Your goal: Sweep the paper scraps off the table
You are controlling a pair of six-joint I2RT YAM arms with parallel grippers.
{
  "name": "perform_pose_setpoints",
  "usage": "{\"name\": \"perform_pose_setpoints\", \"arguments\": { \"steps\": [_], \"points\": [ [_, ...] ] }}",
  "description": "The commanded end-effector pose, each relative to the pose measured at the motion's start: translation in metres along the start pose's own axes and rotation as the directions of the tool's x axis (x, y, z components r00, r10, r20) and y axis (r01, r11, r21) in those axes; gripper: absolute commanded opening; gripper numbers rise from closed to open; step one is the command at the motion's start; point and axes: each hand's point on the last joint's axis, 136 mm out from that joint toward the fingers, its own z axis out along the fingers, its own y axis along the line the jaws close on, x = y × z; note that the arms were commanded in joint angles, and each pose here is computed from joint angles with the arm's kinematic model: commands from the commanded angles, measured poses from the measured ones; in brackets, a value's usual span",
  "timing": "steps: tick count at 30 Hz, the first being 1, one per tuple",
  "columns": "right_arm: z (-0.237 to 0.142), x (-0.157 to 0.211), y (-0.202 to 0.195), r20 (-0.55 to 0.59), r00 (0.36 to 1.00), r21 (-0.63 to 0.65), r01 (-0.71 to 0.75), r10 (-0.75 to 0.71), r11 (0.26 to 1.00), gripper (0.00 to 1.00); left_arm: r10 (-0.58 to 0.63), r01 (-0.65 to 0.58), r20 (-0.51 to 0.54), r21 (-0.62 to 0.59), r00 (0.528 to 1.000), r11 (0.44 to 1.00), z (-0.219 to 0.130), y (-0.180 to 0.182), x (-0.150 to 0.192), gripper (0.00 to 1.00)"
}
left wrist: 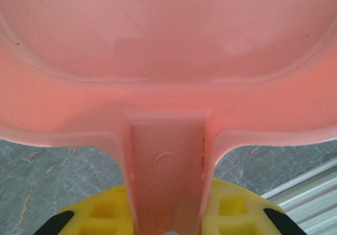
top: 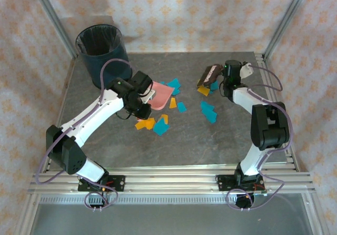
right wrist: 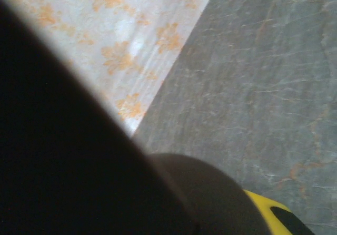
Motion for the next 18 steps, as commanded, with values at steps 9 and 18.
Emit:
{"name": "perform_pose_setpoints", "arguments": {
  "steps": [9, 18],
  "points": [
    [-0.021, -0.017, -0.036, 0.060, 0.998, 0.168, 0.026, -0.037, 0.985, 0.00, 0.024, -0.025, -0.004, -0.017, 1.000, 1.000, -0.006, 0.001, 0.003, 0.00],
    [-0.062, -0.023, -0.066, 0.036, 0.993, 0.229, 0.099, -0.110, 0.968, 0.00, 0.036, -0.037, -0.017, -0.011, 0.999, 0.999, -0.003, -0.001, 0.006, 0.00]
  ]
}}
